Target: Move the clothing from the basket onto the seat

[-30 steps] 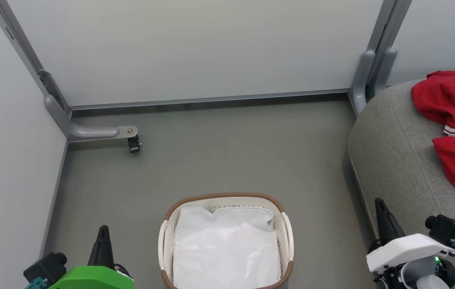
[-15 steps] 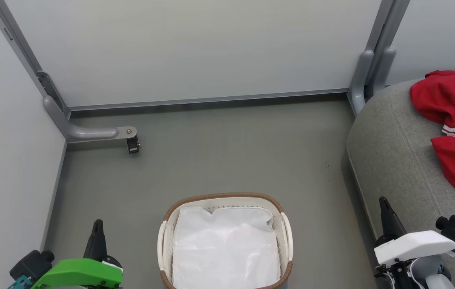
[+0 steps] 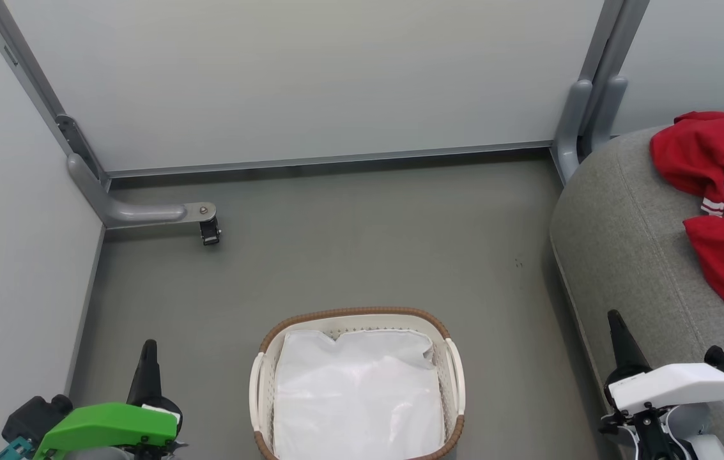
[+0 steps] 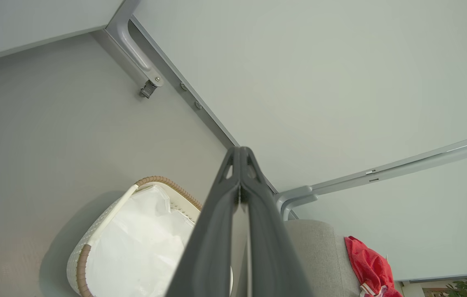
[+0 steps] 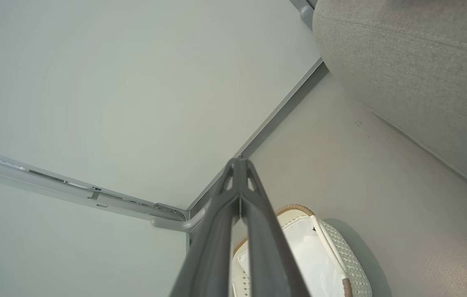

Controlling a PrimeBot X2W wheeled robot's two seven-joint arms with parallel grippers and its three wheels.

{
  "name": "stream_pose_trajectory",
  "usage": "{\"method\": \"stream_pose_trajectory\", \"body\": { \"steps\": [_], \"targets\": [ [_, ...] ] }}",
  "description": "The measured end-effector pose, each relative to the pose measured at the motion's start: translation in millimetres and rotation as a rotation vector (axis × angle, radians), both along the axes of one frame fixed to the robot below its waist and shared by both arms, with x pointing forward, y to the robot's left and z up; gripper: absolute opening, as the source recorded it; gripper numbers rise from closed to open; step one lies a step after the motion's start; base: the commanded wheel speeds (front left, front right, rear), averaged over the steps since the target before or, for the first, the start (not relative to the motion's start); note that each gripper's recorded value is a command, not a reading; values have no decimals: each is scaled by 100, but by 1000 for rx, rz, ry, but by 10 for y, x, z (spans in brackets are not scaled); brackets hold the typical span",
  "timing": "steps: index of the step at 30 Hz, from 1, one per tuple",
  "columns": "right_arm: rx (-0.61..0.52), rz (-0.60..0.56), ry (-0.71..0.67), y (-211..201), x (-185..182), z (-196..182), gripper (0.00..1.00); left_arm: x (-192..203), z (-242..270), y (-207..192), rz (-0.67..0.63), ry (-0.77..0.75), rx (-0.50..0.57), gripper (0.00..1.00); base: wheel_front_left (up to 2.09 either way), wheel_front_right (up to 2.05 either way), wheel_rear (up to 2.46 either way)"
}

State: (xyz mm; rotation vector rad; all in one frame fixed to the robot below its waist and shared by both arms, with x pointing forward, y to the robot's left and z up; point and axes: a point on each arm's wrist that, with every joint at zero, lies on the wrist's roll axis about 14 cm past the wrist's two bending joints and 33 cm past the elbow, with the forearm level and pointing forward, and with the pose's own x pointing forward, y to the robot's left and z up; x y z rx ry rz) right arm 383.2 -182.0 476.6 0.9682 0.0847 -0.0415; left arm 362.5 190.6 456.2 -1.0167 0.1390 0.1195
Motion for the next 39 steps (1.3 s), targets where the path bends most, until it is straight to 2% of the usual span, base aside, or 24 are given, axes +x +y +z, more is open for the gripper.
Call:
{"method": "stream_pose_trajectory", "body": {
  "steps": [39],
  "targets": [
    [369,-29,-30,-100,32,139,0,150,253,56,21,-84,-336,0,0,0,0]
  ]
}}
